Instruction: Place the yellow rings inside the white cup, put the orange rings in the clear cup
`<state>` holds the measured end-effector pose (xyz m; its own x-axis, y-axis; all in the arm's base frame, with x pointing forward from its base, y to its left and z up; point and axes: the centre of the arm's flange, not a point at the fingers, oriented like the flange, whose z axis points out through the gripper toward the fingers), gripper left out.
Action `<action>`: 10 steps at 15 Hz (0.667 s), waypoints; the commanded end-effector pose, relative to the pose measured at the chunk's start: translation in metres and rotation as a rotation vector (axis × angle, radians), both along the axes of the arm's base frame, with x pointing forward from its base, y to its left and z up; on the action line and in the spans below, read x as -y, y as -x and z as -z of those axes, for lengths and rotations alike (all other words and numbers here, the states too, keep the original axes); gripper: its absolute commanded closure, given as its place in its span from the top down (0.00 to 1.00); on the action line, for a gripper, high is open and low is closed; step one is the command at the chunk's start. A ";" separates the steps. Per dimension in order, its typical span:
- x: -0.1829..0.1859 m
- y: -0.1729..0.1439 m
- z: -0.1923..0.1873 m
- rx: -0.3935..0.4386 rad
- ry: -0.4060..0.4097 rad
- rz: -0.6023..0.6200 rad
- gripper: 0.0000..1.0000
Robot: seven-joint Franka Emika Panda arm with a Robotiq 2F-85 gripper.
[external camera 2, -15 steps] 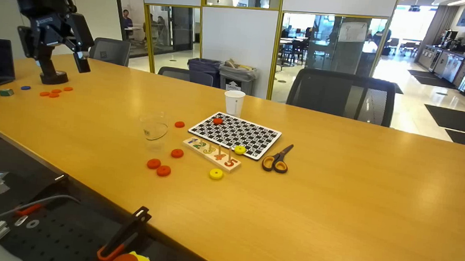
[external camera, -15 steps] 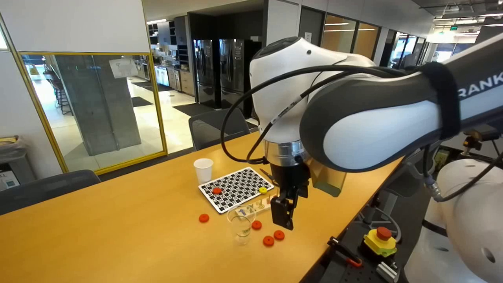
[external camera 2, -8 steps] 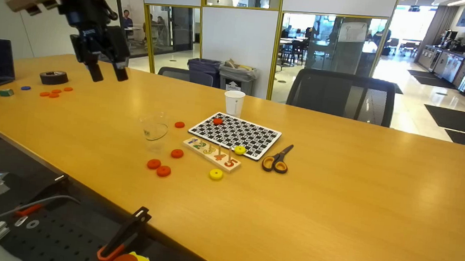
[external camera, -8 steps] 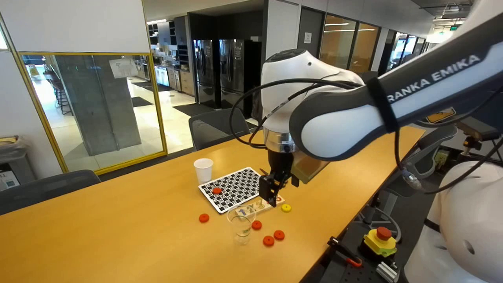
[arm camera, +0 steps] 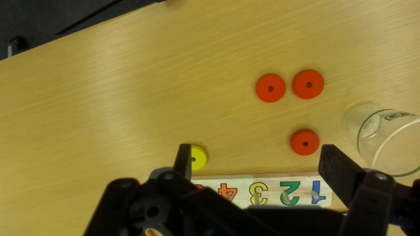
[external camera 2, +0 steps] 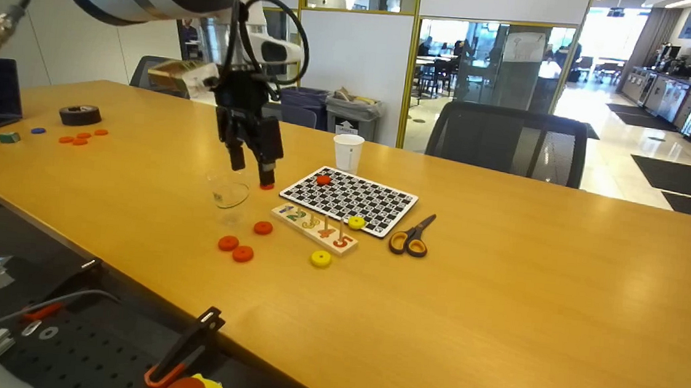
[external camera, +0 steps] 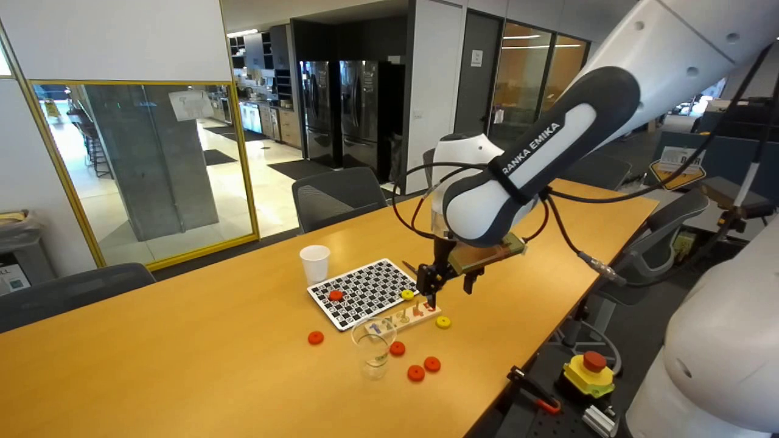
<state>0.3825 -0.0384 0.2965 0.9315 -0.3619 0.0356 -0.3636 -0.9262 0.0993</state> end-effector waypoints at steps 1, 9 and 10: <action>0.025 -0.028 0.045 -0.030 -0.054 0.018 1.00; 0.082 -0.063 0.111 -0.058 -0.121 -0.008 1.00; 0.091 -0.068 0.116 -0.060 -0.136 -0.008 1.00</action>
<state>0.4215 -0.1045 0.1977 0.9273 -0.3682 -0.0679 -0.3668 -0.9297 0.0317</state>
